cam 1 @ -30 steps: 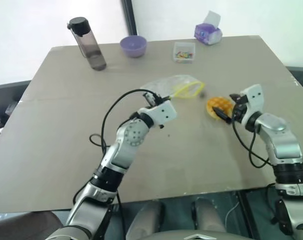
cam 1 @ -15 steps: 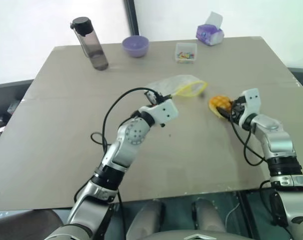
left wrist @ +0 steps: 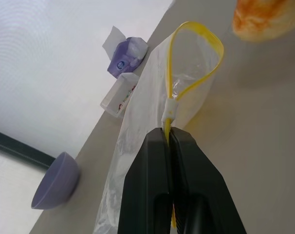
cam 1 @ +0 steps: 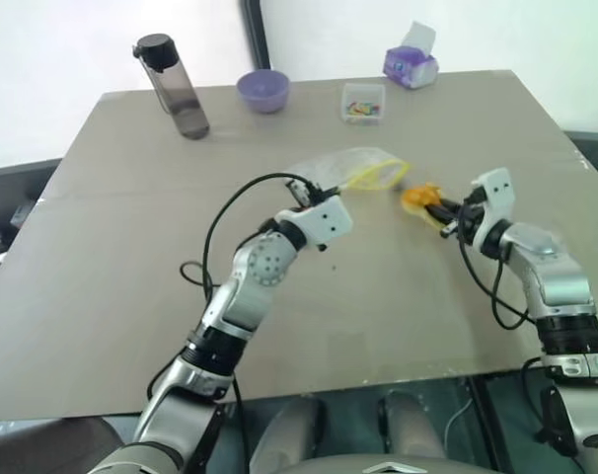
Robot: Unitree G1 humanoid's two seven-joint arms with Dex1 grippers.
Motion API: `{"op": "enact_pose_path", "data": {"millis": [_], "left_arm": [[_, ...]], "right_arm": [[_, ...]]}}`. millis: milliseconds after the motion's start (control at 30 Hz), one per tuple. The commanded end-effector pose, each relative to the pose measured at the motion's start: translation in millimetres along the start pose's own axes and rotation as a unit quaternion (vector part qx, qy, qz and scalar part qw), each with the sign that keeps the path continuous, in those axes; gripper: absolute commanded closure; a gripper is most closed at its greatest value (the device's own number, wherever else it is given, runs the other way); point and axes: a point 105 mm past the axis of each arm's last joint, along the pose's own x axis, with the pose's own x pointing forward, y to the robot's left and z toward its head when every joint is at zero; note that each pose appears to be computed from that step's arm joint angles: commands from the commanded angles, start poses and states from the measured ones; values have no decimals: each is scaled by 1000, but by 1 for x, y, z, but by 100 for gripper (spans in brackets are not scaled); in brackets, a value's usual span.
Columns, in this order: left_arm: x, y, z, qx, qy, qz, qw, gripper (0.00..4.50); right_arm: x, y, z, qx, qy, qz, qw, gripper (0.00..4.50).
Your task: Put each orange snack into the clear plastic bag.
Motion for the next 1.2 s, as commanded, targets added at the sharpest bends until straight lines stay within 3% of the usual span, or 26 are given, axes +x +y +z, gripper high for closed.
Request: {"op": "enact_pose_path", "data": {"millis": [33, 800, 1200], "left_arm": [[2, 5, 8, 13, -17, 10, 1000, 450], [3, -18, 43, 22, -97, -41, 994, 450], [2, -47, 64, 12, -146, -103, 984, 450]], "right_arm": [[-3, 5, 30, -15, -40, 25, 999, 449], [34, 23, 30, -7, -22, 63, 998, 449], [55, 6, 37, 46, -19, 14, 999, 449]]}}
